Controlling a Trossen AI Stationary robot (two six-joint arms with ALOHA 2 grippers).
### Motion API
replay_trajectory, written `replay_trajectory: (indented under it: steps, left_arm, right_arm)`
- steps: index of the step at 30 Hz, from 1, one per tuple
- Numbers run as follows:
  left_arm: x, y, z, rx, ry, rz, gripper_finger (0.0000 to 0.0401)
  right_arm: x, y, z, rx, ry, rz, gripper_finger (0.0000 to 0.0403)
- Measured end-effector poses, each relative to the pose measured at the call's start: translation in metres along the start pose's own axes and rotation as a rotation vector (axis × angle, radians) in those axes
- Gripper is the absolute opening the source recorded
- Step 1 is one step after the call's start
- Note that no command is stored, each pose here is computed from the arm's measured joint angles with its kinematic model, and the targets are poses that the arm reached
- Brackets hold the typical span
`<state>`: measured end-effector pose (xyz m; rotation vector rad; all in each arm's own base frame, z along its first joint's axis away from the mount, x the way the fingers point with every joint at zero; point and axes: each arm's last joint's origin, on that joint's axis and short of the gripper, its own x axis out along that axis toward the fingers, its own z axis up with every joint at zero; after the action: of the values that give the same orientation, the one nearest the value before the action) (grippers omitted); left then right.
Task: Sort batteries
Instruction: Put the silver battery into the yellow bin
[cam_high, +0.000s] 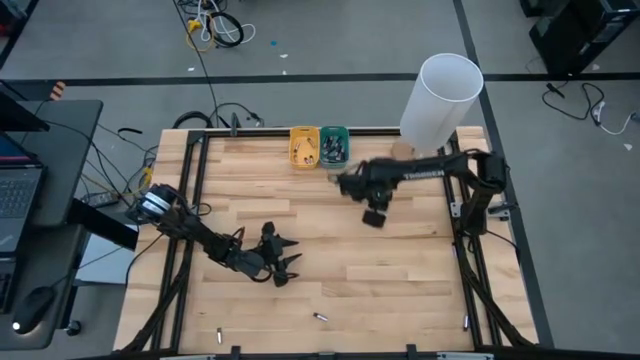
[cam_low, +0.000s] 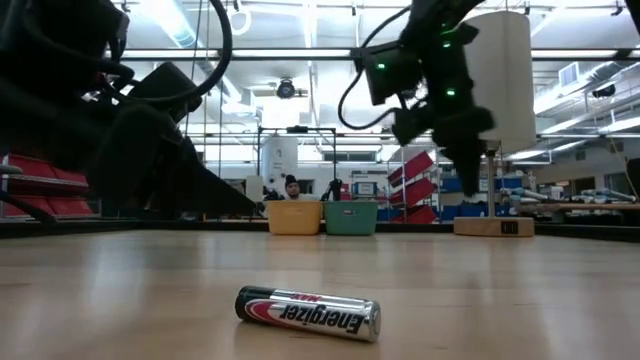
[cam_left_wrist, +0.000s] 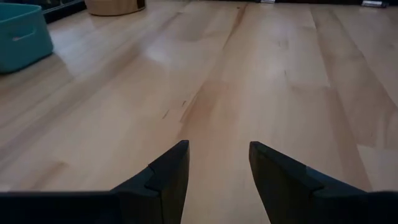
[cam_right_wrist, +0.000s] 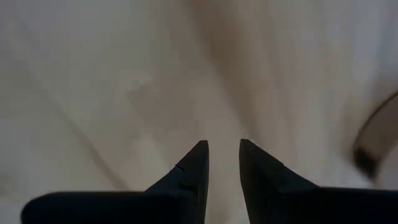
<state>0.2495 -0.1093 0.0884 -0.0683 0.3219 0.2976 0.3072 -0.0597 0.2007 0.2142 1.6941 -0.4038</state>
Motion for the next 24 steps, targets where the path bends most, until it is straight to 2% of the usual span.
replay_trajectory:
  steps: [5, 12, 20, 24]
  left_arm:
    - [0.001, -0.002, 0.001, -0.014, 0.006, -0.021, 0.0183]
    - [0.005, 0.002, 0.004, -0.043, -0.015, -0.003, 0.0183]
    - [0.008, 0.004, 0.012, -0.1, -0.07, -0.009, 0.0183]
    - [0.009, 0.006, 0.013, -0.106, -0.072, -0.003, 0.0183]
  right_arm:
    - [0.021, 0.038, -0.032, -0.03, 0.14, -0.072, 0.0086]
    - [0.05, 0.077, -0.085, -0.113, 0.322, -0.16, 0.0126]
    - [0.078, 0.099, -0.14, -0.132, 0.527, -0.153, 0.0179]
    - [0.086, 0.103, -0.156, -0.155, 0.555, -0.192, 0.0206]
